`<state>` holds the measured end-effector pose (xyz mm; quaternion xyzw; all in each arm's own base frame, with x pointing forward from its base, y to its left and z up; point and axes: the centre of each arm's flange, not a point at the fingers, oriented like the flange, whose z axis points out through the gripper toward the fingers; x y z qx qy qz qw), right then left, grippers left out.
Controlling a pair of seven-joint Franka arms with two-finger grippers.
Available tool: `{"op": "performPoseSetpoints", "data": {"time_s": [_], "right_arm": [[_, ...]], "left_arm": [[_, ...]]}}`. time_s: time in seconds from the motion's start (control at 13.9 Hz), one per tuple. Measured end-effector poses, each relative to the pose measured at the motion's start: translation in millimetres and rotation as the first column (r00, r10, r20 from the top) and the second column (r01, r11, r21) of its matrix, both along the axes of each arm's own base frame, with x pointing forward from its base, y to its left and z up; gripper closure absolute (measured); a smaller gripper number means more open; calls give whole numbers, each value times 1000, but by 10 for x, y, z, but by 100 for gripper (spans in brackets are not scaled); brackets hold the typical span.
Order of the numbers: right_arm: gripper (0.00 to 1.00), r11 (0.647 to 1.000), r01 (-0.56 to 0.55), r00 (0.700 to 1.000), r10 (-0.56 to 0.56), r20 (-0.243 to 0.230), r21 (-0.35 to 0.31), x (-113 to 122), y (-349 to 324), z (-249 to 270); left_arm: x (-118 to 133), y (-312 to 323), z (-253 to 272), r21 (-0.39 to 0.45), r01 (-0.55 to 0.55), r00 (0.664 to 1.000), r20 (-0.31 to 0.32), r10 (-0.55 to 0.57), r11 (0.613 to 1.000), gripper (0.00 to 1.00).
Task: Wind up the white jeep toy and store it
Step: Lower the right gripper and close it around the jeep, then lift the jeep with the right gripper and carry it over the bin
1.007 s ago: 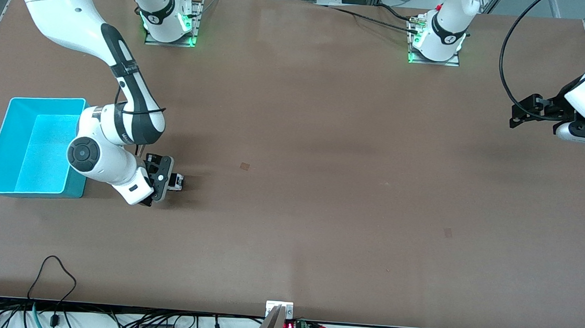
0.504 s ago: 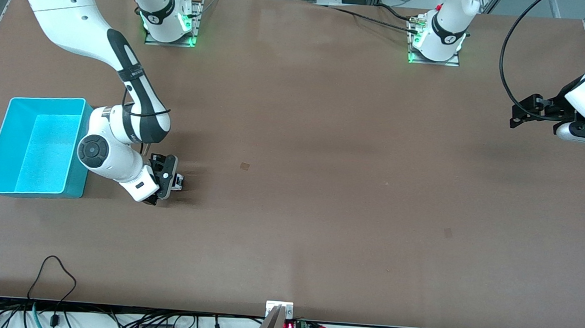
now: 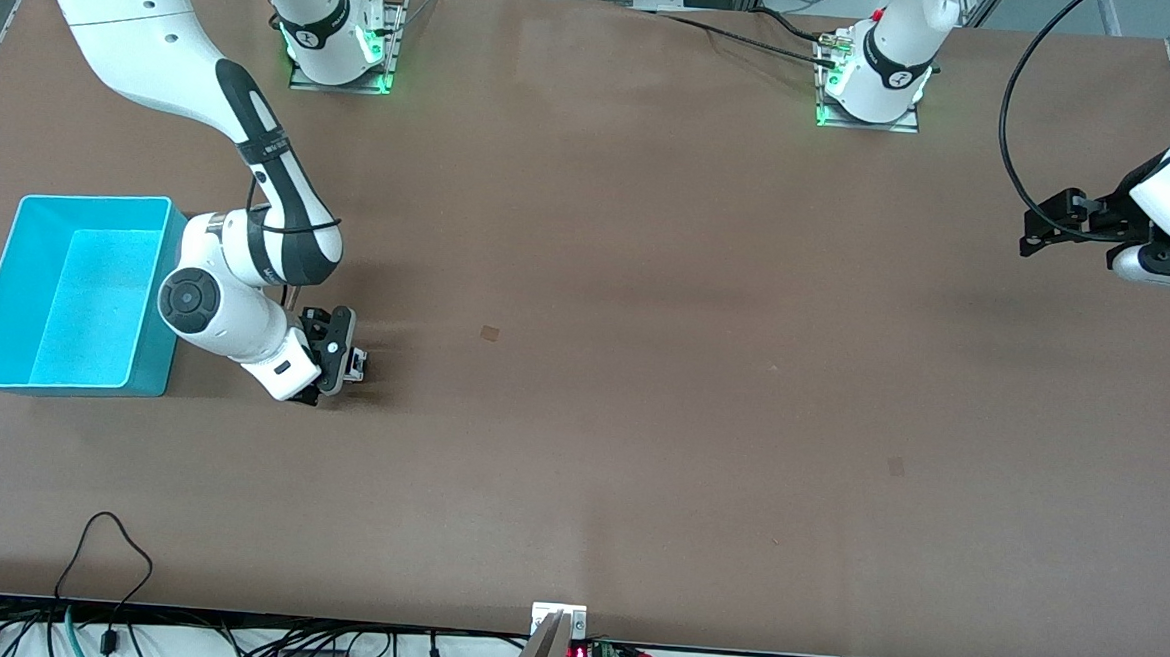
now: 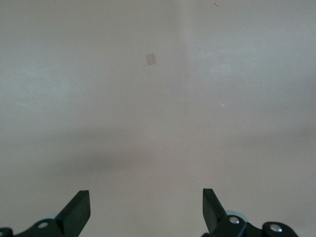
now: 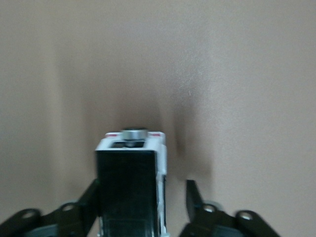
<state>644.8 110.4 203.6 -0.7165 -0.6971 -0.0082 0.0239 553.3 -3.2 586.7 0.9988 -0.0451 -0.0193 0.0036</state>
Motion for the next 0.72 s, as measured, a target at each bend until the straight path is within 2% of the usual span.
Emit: {"op": "performPoseSetpoints", "data": {"time_s": [0.14, 0.43, 0.58, 0.72], "right_arm": [[50, 1000, -4, 1000, 4, 6, 1, 16, -49, 28], [50, 999, 34, 998, -35, 46, 5, 79, -96, 291], [50, 994, 110, 992, -110, 60, 2, 101, -169, 600], [50, 976, 216, 973, -215, 79, -5, 117, -360, 931]], "left_arm": [[0, 0, 0, 0, 0, 1000, 0, 0, 1000, 0], [0, -2, 0, 0, 0, 1000, 0, 0, 1000, 0], [0, -2, 0, 0, 0, 1000, 0, 0, 1000, 0], [0, -2, 0, 0, 0, 1000, 0, 0, 1000, 0]]}}
